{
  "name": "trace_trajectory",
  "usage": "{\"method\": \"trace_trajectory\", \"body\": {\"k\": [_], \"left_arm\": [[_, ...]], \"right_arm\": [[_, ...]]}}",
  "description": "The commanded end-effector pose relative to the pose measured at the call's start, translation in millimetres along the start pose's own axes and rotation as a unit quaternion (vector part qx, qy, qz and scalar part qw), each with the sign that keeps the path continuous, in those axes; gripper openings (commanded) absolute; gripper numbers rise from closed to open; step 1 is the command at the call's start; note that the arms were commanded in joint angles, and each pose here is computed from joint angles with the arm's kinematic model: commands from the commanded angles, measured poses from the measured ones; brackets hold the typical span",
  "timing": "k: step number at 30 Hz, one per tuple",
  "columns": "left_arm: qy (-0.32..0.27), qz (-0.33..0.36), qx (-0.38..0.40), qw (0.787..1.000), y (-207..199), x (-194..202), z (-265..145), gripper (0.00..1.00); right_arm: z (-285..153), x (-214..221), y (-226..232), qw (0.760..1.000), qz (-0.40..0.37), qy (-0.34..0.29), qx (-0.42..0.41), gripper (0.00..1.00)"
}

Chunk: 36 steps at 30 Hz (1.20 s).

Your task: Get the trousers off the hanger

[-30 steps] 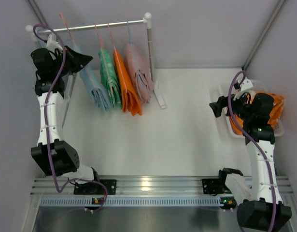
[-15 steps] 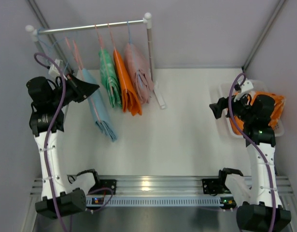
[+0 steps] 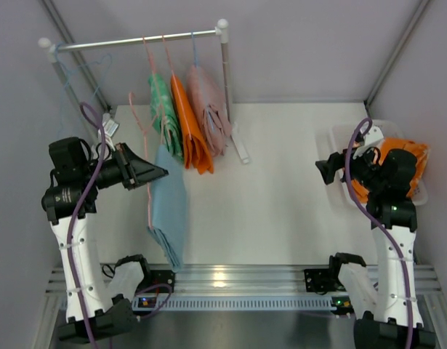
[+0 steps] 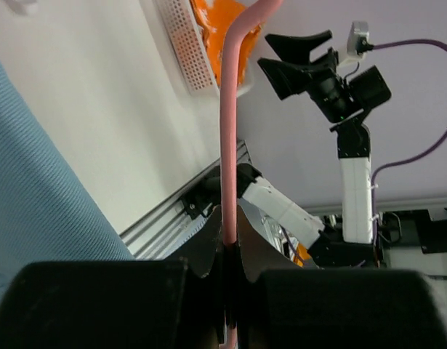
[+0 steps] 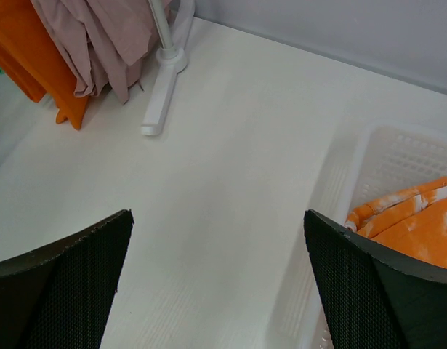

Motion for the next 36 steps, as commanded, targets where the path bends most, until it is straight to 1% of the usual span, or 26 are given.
{"method": "trace_trajectory", "body": {"k": [1, 2, 5, 7, 10, 12, 13, 15, 16, 18, 21, 23, 25, 29, 30, 36], "left_arm": [[0.053, 0.094, 0.101, 0.989, -36.2, 25.7, -17.9, 0.00], [0.055, 0.116, 0.113, 0.985, -43.1, 33.2, -22.0, 0.00], [0.065, 0.148, 0.137, 0.977, -52.3, 47.2, -28.8, 0.00], [0.074, 0.147, 0.148, 0.975, -53.0, 53.7, -30.9, 0.00], [0.073, 0.156, 0.149, 0.974, -55.6, 66.4, -34.7, 0.00], [0.063, 0.196, 0.152, 0.967, -62.2, 77.8, -39.5, 0.00], [0.066, 0.169, 0.150, 0.972, -60.4, 78.0, -38.8, 0.00], [0.077, 0.146, 0.159, 0.973, -64.3, 76.9, -39.9, 0.00], [0.082, 0.126, 0.158, 0.976, -55.6, 73.8, -36.5, 0.00], [0.088, 0.133, 0.161, 0.974, -51.5, 73.2, -35.5, 0.00], [0.097, 0.098, 0.160, 0.978, -42.8, 66.9, -31.4, 0.00], [0.105, 0.088, 0.162, 0.977, -39.1, 58.7, -28.8, 0.00], [0.111, 0.097, 0.167, 0.975, -40.1, 55.5, -29.0, 0.00], [0.131, 0.090, 0.177, 0.971, -40.2, 52.4, -29.8, 0.00], [0.129, 0.119, 0.183, 0.967, -43.7, 54.3, -31.5, 0.00], [0.143, 0.156, 0.202, 0.956, -56.9, 65.9, -38.2, 0.00]], "right_arm": [[-3.6, 4.1, 8.4, 1.000, -0.001, 0.007, -0.020, 1.00], [-4.0, 5.0, 8.7, 1.000, 0.000, 0.007, -0.019, 1.00], [-4.0, 7.1, 9.4, 1.000, 0.003, 0.011, -0.020, 0.99], [-4.7, 6.2, 9.6, 1.000, 0.004, 0.010, -0.019, 0.99], [-6.5, 6.2, 10.2, 1.000, 0.005, 0.011, -0.017, 0.99], [-7.6, 6.0, 10.7, 1.000, 0.002, 0.012, -0.016, 0.99], [-8.4, 5.3, 10.9, 1.000, 0.000, 0.011, -0.015, 0.99], [-8.6, 6.0, 11.0, 1.000, 0.001, 0.013, -0.014, 0.99], [-8.3, 6.2, 10.9, 1.000, 0.003, 0.014, -0.014, 1.00], [-7.9, 5.8, 11.1, 1.000, 0.006, 0.013, -0.015, 0.99], [-7.4, 5.5, 10.8, 1.000, 0.008, 0.013, -0.015, 0.99], [-7.5, 6.6, 10.8, 1.000, 0.008, 0.014, -0.014, 1.00], [-7.3, 8.7, 11.2, 1.000, 0.009, 0.017, -0.015, 1.00], [-3.4, 14.6, 9.9, 1.000, 0.013, 0.023, -0.015, 1.00], [-1.7, 15.6, 9.0, 0.999, 0.016, 0.025, -0.014, 0.99], [2.5, 18.6, 7.6, 0.999, 0.024, 0.027, -0.015, 0.99]]}}
Point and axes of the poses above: each gripper's point midway between its finger pads, its own z axis out along the fingers, its own y axis along the line the jaws close on, x = y × z, the point moved 9 cm from there along -z, back along the fingers, and after that the axes turned 8 degrees about -z, right-handed, at the moved point
